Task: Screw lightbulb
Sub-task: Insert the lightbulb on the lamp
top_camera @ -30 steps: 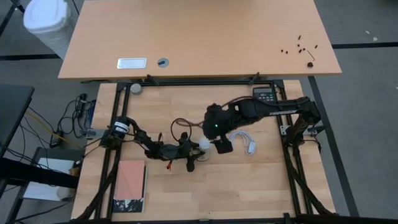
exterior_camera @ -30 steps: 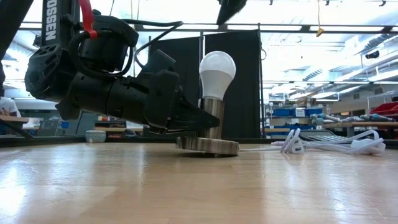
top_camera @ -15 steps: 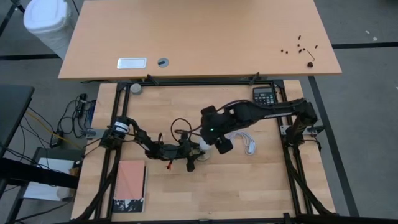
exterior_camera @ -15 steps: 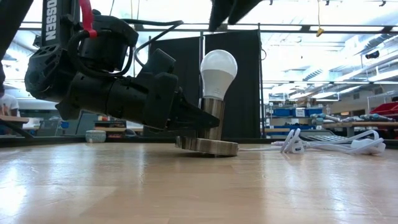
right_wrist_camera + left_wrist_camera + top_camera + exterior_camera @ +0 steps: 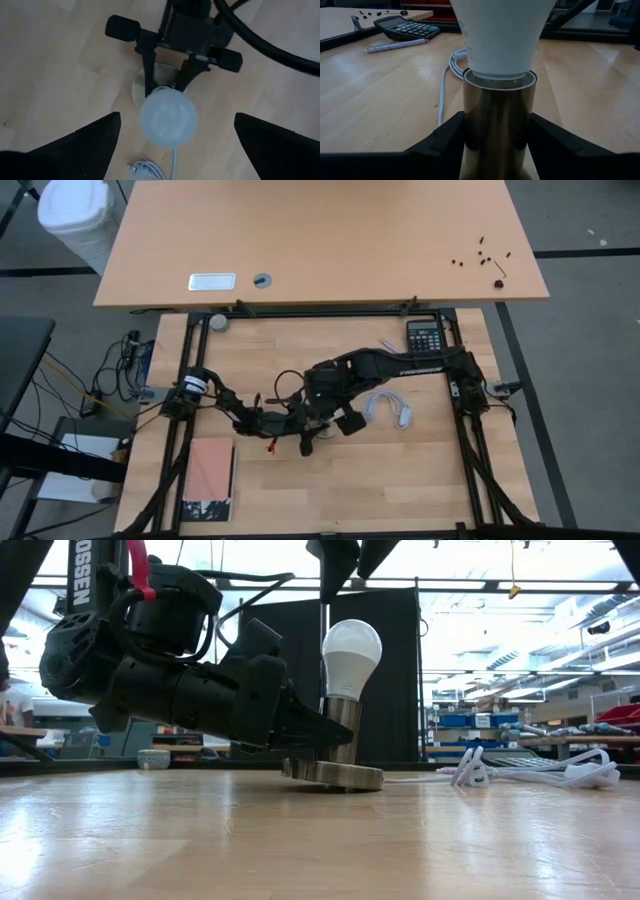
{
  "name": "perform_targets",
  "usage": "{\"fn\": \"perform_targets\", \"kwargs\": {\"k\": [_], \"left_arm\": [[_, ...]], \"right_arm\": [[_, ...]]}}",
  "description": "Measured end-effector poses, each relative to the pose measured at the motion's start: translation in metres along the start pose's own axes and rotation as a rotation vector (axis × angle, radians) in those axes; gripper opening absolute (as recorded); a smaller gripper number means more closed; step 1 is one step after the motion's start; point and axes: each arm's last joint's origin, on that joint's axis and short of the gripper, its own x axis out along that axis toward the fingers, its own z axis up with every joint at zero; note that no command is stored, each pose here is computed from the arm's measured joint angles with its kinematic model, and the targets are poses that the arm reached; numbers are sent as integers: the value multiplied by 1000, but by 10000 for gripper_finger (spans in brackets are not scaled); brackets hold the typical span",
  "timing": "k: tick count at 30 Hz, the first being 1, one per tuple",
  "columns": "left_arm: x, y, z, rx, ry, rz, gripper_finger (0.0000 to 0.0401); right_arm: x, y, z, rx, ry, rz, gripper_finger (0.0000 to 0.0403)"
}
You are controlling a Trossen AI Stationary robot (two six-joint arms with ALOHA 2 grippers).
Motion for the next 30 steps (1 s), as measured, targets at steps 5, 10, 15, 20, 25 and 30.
{"fn": "perform_targets", "kwargs": {"k": [5, 10, 15, 20, 25, 30], "left_arm": [[0, 0, 0, 0, 0, 0, 194], [0, 0, 0, 9, 0, 0, 194], [0, 0, 0, 10, 0, 0, 194], [0, 0, 0, 10, 0, 0, 194], [0, 0, 0, 10, 0, 0, 194], [0, 0, 0, 8, 0, 0, 194]], "right_arm": [[1, 0, 0, -6, -3, 20, 400], [3, 0, 1, -4, -11, 27, 400], [13, -5, -1, 10, -13, 26, 400], [25, -3, -4, -1, 17, 37, 400], [37, -4, -7, 2, 32, 43, 400], [47, -5, -10, 3, 50, 42, 400]]}}
